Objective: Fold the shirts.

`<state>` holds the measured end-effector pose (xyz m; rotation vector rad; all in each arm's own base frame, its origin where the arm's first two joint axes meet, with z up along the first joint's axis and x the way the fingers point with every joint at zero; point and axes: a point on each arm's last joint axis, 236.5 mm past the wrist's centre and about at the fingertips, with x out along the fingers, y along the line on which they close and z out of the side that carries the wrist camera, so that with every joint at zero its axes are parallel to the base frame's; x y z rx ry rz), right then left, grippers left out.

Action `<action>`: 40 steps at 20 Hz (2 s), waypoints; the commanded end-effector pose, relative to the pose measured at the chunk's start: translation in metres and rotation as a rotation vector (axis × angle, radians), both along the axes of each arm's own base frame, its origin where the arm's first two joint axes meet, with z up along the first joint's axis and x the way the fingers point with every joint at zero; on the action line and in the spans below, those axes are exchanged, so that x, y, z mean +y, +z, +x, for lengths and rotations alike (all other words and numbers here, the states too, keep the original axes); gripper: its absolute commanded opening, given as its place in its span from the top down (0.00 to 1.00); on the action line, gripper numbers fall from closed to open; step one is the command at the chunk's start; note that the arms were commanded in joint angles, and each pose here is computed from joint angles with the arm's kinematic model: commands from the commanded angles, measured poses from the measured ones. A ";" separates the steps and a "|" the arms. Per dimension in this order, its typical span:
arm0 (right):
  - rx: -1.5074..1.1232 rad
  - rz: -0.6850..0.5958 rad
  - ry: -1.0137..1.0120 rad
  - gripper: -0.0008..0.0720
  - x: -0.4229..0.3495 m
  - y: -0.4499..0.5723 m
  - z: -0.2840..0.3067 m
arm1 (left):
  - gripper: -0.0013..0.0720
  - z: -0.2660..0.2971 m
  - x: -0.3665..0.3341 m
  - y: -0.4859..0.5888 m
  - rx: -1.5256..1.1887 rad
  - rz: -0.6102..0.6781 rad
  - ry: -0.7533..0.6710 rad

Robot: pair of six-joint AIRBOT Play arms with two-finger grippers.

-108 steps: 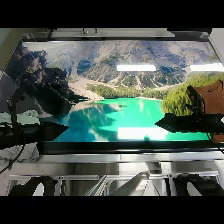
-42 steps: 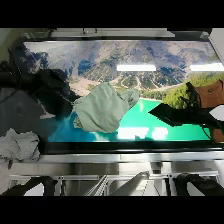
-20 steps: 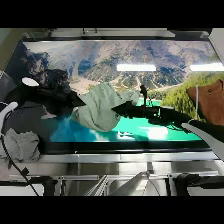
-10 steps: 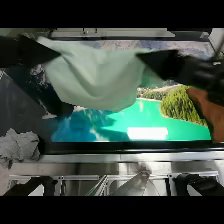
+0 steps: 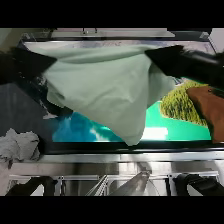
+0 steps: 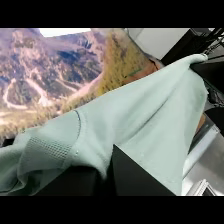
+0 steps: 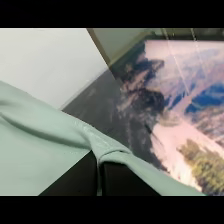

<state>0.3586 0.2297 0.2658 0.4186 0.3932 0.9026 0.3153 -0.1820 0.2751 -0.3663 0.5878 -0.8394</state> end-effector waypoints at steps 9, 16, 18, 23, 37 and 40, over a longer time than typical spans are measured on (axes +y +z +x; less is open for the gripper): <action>0.475 0.159 -0.140 0.97 -0.075 -0.146 0.102 | 0.02 0.088 0.085 -0.159 0.465 -0.009 0.070; 0.919 -0.117 0.130 0.98 -0.069 -0.239 -0.056 | 0.02 0.053 0.142 -0.266 0.697 0.262 0.135; 1.003 -0.104 0.127 0.98 -0.064 -0.265 -0.102 | 0.02 0.070 0.161 -0.275 0.654 0.280 0.225; 1.103 -0.007 0.030 0.28 -0.053 -0.309 -0.171 | 0.02 0.117 0.169 -0.291 0.599 0.320 0.220; 1.121 -0.101 -0.141 0.24 -0.062 -0.362 -0.157 | 0.96 0.107 0.079 -0.350 0.827 0.349 -0.272; 1.141 -0.103 -0.184 0.24 -0.049 -0.379 -0.150 | 0.96 0.110 0.083 -0.335 0.818 0.344 -0.278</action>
